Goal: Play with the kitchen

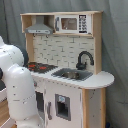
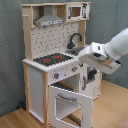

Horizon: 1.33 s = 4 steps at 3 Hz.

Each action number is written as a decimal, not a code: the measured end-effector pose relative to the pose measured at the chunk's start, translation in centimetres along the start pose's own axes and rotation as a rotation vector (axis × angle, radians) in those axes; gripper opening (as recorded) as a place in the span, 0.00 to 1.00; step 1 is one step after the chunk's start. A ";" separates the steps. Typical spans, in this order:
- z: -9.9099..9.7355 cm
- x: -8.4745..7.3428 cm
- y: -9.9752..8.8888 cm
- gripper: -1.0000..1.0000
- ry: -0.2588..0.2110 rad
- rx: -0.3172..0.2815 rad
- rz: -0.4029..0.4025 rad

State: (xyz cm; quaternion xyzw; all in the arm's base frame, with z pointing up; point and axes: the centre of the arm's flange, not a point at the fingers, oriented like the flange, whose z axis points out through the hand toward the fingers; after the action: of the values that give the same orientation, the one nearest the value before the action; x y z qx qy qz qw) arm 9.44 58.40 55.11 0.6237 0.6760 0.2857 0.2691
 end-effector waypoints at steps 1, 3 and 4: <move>-0.1 0.7 -2.6 1.00 0.004 -0.091 -0.062; 1.1 1.0 -6.6 1.00 -0.048 -0.296 -0.166; 1.8 1.9 -9.6 1.00 -0.074 -0.396 -0.207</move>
State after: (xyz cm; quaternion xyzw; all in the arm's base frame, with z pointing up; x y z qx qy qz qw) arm 4.00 59.79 46.88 0.4959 0.6570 0.3606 0.4386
